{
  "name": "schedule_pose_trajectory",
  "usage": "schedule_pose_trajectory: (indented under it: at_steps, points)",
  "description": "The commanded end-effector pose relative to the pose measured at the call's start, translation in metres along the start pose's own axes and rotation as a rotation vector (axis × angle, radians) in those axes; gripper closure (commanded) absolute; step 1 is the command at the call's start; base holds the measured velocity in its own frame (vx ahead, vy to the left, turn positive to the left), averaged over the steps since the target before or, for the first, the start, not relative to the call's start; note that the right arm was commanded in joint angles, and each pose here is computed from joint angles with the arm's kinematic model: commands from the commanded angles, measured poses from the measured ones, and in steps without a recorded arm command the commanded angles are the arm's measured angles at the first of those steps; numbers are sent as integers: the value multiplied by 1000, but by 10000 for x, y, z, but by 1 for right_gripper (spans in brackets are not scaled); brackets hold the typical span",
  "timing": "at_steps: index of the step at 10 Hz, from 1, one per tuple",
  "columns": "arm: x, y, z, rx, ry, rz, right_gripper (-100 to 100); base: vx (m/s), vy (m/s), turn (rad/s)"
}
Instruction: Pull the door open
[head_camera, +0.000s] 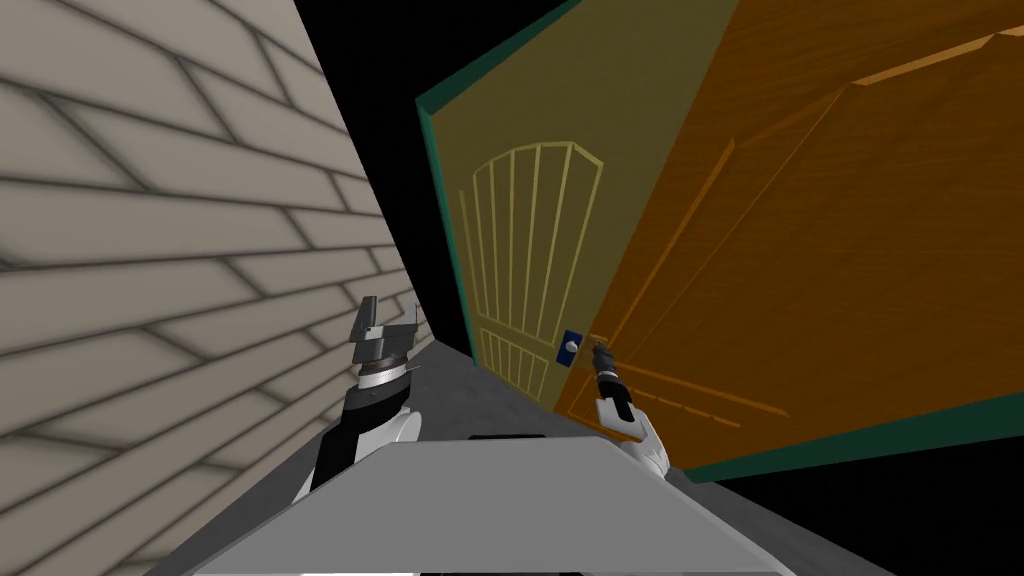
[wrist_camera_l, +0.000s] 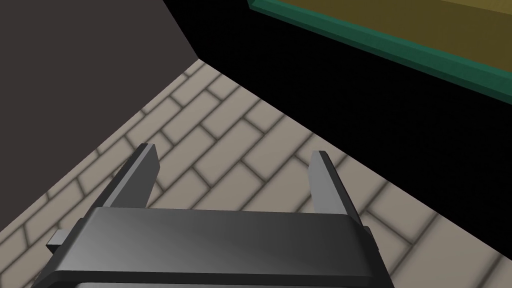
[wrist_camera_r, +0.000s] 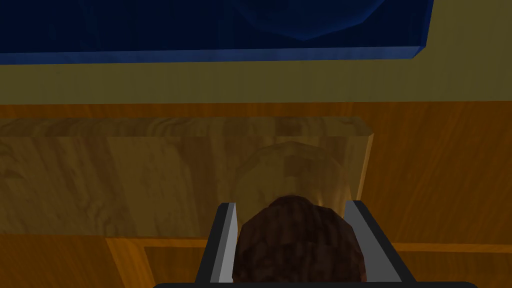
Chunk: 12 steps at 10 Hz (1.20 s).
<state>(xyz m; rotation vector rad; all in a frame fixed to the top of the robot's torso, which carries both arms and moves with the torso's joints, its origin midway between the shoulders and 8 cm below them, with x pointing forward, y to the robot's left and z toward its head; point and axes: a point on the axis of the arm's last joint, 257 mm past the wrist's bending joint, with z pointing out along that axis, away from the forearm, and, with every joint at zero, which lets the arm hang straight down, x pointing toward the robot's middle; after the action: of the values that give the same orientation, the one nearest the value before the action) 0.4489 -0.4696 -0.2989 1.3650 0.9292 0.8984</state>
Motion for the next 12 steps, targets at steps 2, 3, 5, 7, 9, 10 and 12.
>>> schedule_pose_trajectory:
  at_steps: [2,3,5,7,9,10,12]
  points:
    - [-49,-1,-6,1,-7,-2,100,-3,0,-1]
    - [-242,-77,-67,20,-32,-17,100,-141,-47,-96]
    - [-425,-123,-118,33,-54,-31,100,-185,-76,-135]
    - [-280,-96,-111,26,-31,-21,-100,-168,-14,6]
    - [-133,-65,-91,17,-6,-10,-100,-188,81,85]
    - [-49,-46,-80,12,9,-4,-100,-186,99,66]
    - [114,-6,-60,2,36,9,-100,-174,82,74]
